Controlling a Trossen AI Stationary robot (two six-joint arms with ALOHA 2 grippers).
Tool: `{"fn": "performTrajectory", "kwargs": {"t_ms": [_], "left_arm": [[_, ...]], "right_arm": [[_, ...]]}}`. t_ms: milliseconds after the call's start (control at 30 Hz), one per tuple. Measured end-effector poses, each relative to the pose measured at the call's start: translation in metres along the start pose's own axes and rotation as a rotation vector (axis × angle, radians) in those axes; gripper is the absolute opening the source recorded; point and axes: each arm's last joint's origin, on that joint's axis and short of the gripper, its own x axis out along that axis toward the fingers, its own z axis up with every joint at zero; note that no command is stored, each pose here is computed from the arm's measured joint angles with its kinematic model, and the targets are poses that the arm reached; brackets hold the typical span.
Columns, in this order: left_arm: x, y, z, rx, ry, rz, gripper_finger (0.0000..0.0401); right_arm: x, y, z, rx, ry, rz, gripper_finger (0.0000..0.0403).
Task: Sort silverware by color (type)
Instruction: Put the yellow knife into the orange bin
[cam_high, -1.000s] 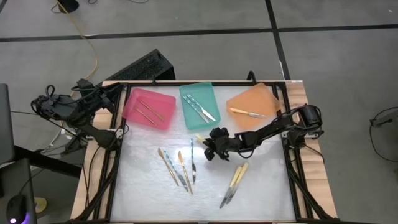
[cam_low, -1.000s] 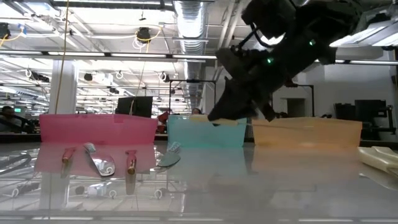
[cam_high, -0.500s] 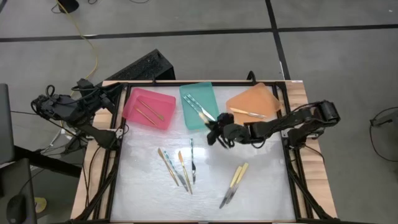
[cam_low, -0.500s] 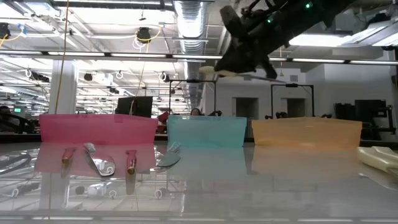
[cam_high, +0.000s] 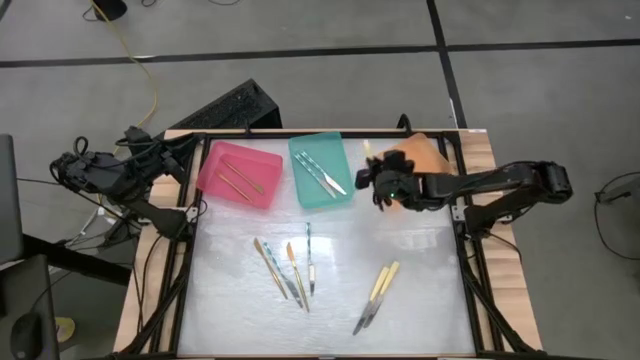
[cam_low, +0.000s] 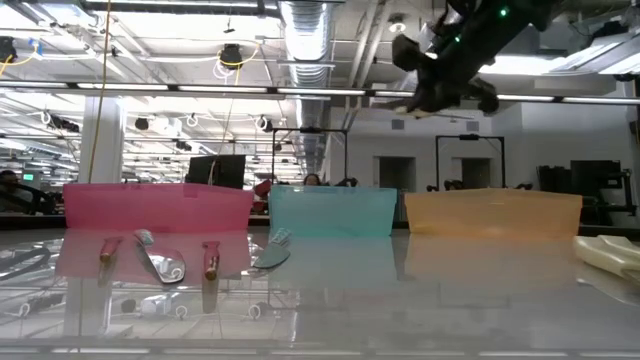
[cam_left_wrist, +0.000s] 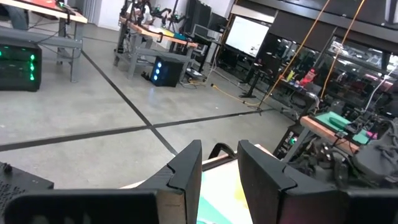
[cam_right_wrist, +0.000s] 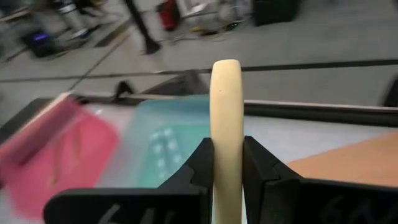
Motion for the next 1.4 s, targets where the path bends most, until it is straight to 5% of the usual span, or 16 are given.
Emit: {"fn": "performTrajectory", "kwargs": {"t_ms": [333,567,900,1133,1400], "left_arm": [[0.000,0.000,0.000,0.001,0.000,0.000,0.0089],[0.000,0.000,0.000,0.002,0.000,0.001,0.0089],[0.000,0.000,0.000,0.003,0.001,0.001,0.0089],[0.000,0.000,0.000,0.004,0.001,0.000,0.0089],[0.000,0.001,-0.001,0.007,0.005,0.003,0.0089]], "right_arm": [[0.015,-0.032,0.007,-0.087,0.044,-0.215,0.0052],[0.024,-0.047,0.012,-0.292,0.088,-0.304,0.0052],[0.044,-0.078,0.022,-0.201,0.106,-0.471,0.0053],[0.052,-0.100,0.028,0.153,0.089,-0.588,0.0053],[0.052,-0.104,0.028,0.337,0.001,-0.624,0.0053]]}}
